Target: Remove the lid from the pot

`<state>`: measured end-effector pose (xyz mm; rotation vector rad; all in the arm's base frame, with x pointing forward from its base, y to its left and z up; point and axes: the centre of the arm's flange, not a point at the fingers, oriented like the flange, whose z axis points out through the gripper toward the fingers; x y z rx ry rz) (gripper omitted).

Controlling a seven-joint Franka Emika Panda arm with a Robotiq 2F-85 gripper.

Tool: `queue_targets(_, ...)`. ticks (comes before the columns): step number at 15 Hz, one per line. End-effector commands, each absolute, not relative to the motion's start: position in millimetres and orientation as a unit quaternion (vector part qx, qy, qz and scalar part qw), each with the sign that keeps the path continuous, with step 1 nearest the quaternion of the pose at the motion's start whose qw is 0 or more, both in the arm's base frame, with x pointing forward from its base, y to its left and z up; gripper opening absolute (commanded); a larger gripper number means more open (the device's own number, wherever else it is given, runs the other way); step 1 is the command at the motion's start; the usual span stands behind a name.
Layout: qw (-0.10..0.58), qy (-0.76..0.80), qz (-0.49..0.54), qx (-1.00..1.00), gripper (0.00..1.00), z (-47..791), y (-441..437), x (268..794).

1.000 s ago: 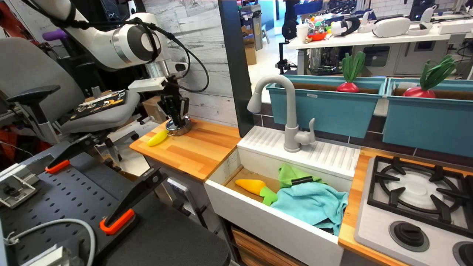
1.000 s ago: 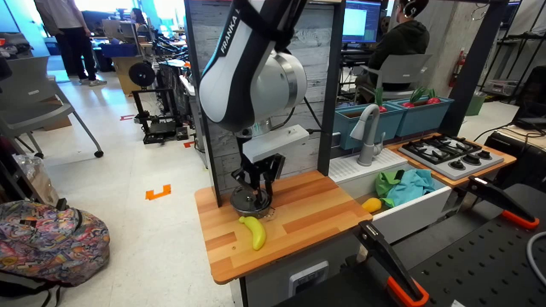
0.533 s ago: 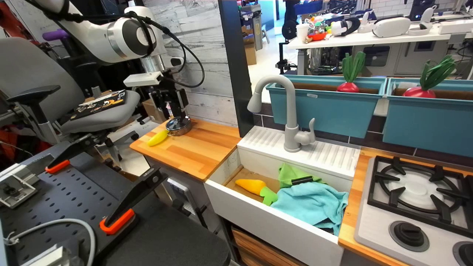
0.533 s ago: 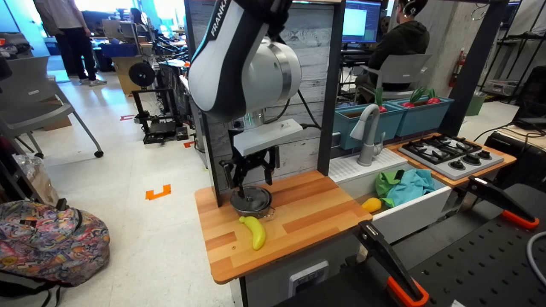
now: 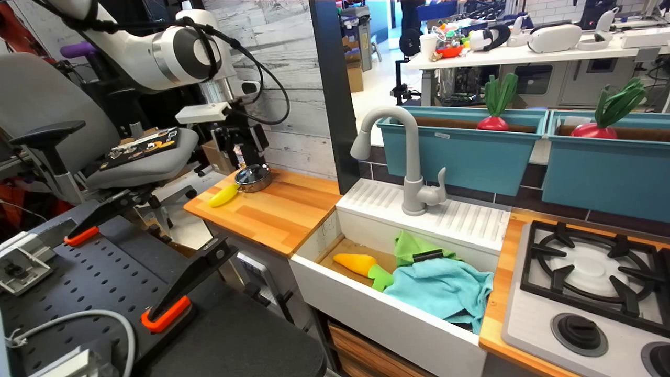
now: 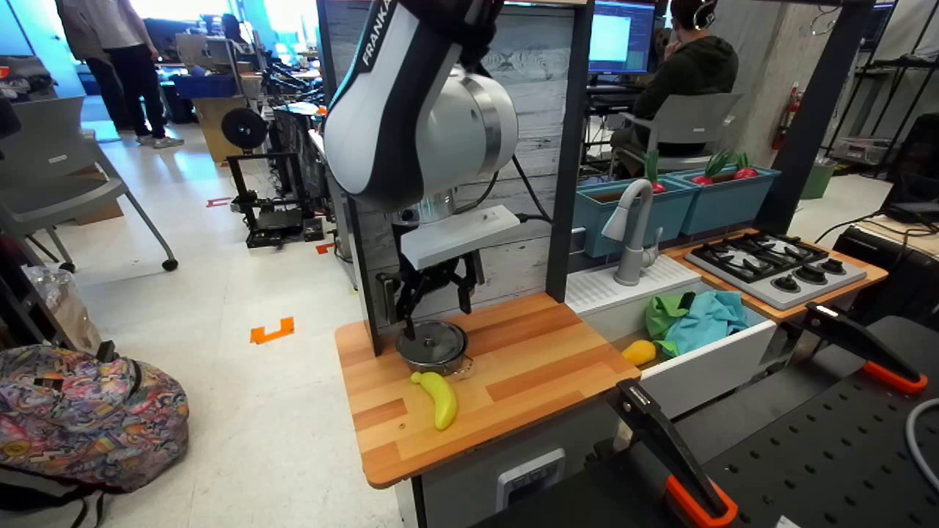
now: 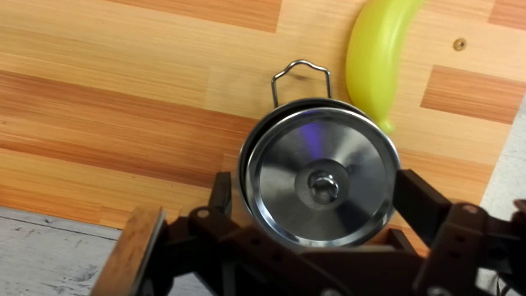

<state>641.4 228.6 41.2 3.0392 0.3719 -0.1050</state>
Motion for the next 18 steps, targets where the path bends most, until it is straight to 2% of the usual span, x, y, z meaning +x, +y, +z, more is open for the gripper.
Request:
queue_targets(1,0.05,0.125,-0.005,0.991,1.0,36.8,236.3,655.2)
queue_targets(3,0.05,0.121,-0.002,0.991,1.0,34.9,237.2,657.5)
queue_targets(4,0.05,0.119,-0.001,0.992,0.82,33.9,236.7,658.2)
queue_targets(10,0.055,0.117,-0.004,0.992,0.34,34.4,234.9,657.9)
queue_targets(13,0.059,0.117,-0.003,0.991,0.12,31.4,232.9,659.0)
queue_targets(15,0.059,0.116,-0.006,0.991,0.0,28.4,232.2,661.1)
queue_targets(16,0.059,0.116,-0.006,0.991,0.31,28.0,232.4,661.4)
queue_targets(18,0.057,0.117,-0.003,0.991,0.37,28.8,234.0,661.2)
